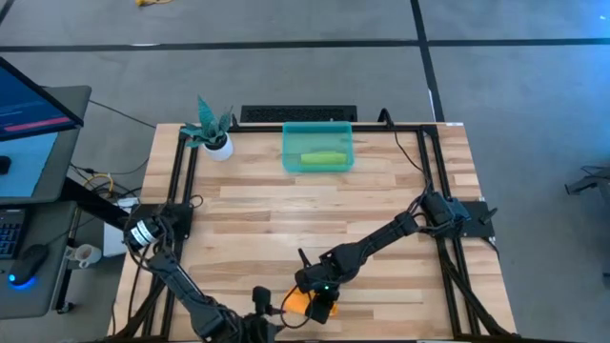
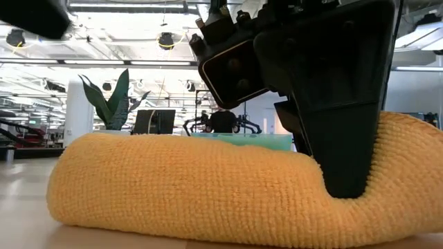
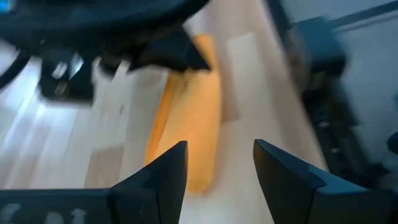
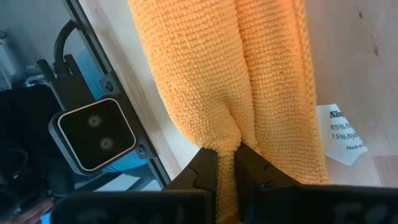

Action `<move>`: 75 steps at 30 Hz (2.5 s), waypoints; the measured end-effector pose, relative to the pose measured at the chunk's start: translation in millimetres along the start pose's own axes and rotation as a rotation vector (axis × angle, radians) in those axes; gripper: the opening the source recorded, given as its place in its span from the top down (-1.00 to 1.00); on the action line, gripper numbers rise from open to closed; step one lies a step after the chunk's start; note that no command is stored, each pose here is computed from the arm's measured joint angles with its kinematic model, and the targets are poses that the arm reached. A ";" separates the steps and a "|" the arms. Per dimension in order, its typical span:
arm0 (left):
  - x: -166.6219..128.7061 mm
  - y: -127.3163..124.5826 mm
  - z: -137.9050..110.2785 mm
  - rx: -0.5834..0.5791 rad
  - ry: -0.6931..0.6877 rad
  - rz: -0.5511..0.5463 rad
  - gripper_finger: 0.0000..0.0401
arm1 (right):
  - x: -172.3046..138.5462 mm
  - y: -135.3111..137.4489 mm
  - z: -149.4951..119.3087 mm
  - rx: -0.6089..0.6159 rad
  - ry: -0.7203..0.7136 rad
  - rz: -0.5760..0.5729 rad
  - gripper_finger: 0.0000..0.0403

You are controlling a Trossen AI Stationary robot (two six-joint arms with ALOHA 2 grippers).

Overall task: Roll towel into tight, uniform cylinder
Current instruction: Roll the orange microfiber towel

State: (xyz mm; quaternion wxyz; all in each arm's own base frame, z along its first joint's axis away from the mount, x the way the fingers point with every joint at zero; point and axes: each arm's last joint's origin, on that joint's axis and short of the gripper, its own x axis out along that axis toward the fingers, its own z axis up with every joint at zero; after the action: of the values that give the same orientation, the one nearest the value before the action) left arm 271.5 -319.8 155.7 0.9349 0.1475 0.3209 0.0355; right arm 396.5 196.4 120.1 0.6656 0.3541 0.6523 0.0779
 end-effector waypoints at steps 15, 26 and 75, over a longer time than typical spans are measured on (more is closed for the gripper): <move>51.9 36.7 -4.6 -0.097 0.140 -0.176 0.12 | 0.1 0.5 0.0 -0.012 -0.002 0.002 0.79; 57.8 43.1 -21.0 -0.203 0.205 -0.177 0.12 | -0.1 0.7 1.0 -0.015 -0.010 0.005 0.77; 67.2 51.4 -31.4 -0.562 0.290 -0.183 0.12 | -3.8 70.6 -81.4 -0.534 -0.627 -0.369 0.59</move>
State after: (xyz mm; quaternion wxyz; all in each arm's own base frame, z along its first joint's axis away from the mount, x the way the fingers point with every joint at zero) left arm 306.9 -252.0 107.8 0.8828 -0.1525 0.4404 0.0593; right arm 346.1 276.4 171.9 0.9018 0.0544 0.4285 0.0126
